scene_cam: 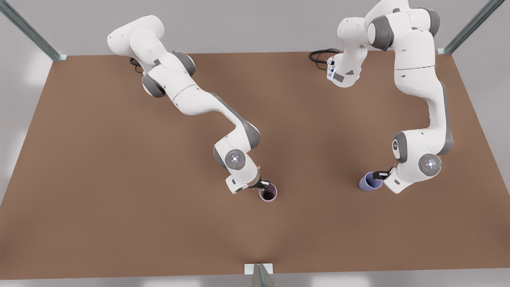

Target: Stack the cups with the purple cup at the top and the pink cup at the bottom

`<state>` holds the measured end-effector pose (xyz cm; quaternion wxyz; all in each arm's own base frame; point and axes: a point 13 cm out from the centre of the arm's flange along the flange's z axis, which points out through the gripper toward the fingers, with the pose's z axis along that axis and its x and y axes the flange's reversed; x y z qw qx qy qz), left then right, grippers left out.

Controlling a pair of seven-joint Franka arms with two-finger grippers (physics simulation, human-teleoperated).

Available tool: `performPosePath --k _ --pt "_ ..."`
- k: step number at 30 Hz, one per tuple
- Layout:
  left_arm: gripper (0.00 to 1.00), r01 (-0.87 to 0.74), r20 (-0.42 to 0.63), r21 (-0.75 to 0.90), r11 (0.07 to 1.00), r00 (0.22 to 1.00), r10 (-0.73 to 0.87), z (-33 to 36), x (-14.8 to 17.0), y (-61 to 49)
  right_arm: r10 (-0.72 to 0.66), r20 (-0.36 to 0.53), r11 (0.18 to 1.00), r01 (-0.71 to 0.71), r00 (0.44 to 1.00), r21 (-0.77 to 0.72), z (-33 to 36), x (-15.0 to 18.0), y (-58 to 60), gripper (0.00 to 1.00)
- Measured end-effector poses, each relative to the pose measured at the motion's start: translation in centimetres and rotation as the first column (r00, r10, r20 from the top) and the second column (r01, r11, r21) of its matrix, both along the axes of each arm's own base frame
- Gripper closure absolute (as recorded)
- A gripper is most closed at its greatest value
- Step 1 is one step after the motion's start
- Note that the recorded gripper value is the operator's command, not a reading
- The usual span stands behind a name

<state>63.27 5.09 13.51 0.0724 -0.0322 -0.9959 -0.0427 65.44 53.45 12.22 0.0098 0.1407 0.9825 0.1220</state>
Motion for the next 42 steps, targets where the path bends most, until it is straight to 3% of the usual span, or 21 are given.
performPosePath --k 2,4,5,6,8,10,12,13,15,17,19,21,24,29,34,39,42 --pt "0.00 0.005 -0.008 -0.002 1.000 1.000 -0.005 -0.8 -0.1 -0.4 -0.035 -0.010 0.999 0.035 0.999 0.001 0.0 -0.1 0.0 0.24" --pt "0.00 0.006 -0.009 -0.003 1.000 1.000 -0.006 -1.1 -0.1 -0.5 -0.066 -0.018 0.998 0.066 0.998 0.002 0.0 -0.1 0.1 0.22" --pt "0.00 0.002 -0.010 -0.006 1.000 1.000 -0.003 -1.4 -0.1 -0.5 -0.081 -0.020 0.997 0.081 0.997 0.002 0.1 -0.1 0.1 0.14" --pt "0.00 -0.002 -0.012 -0.011 1.000 1.000 0.002 -1.7 -0.2 -0.7 -0.094 -0.020 0.996 0.094 0.995 0.000 0.2 0.0 0.0 0.00" --pt "0.00 -0.005 -0.014 -0.026 1.000 1.000 0.005 -2.2 -0.2 -1.3 -0.115 -0.021 0.993 0.115 0.993 0.002 1.2 -0.1 0.2 0.00" --pt "0.00 -0.017 -0.012 -0.047 0.999 1.000 0.016 -2.3 -0.2 -2.0 -0.137 0.010 0.990 0.137 0.990 0.025 7.2 1.0 -0.6 0.00" --pt "0.40 -0.026 -0.010 -0.059 0.998 1.000 0.025 -2.3 -0.1 -2.3 -0.232 0.059 0.973 0.231 0.971 0.031 17.5 6.1 -10.2 0.00" --pt "0.45 -0.029 -0.009 -0.062 0.998 1.000 0.028 -2.3 -0.1 -2.4 -0.296 0.083 0.955 0.294 0.952 0.032 23.7 8.5 -17.8 0.00" --pt "0.54 -0.034 -0.008 -0.063 0.997 0.999 0.033 -2.3 -0.1 -2.4 -0.379 0.102 0.925 0.381 0.920 0.001 34.2 8.6 -31.7 0.00" --pt "0.54 -0.039 -0.008 -0.066 0.997 0.999 0.038 -2.2 -0.1 -2.3 -0.410 0.058 0.906 0.414 0.910 -0.088 38.8 4.8 -42.0 0.00" --pt "0.57 -0.041 -0.010 -0.069 0.997 0.999 0.040 -2.4 -0.2 -2.4 -0.395 -0.066 0.903 0.374 0.916 -0.212 34.7 -0.2 -47.8 0.00" --pt "0.57 -0.043 -0.013 -0.070 0.997 0.999 0.042 -2.6 -0.2 -2.4 -0.345 -0.120 0.917 0.307 0.931 -0.252 32.5 -2.4 -49.9 0.00" --pt "0.78 -0.044 -0.019 -0.070 0.997 0.999 0.043 -3.0 -0.4 -2.4 -0.204 -0.128 0.952 0.166 0.971 -0.257 32.6 -3.3 -49.2 0.00" --pt "0.79 -0.041 -0.012 -0.074 0.996 0.999 0.041 -2.3 -0.1 -3.1 0.091 -0.119 0.951 -0.121 0.989 -0.284 31.4 -7.3 -49.8 0.00" --pt "0.79 0.032 0.074 -0.128 0.991 0.997 -0.023 3.7 3.7 -12.1 0.392 -0.057 0.877 -0.392 0.918 -0.279 31.7 -7.5 -48.4 0.00" --pt "0.79 0.113 0.097 -0.154 0.982 0.990 -0.099 8.8 4.0 -27.0 0.409 -0.065 0.873 -0.411 0.910 -0.263 33.0 -7.9 -47.7 0.00" --pt "0.79 0.109 0.069 -0.154 0.982 0.993 -0.100 10.6 2.1 -33.5 0.401 -0.083 0.878 -0.409 0.912 -0.248 32.5 -7.5 -47.0 0.00"
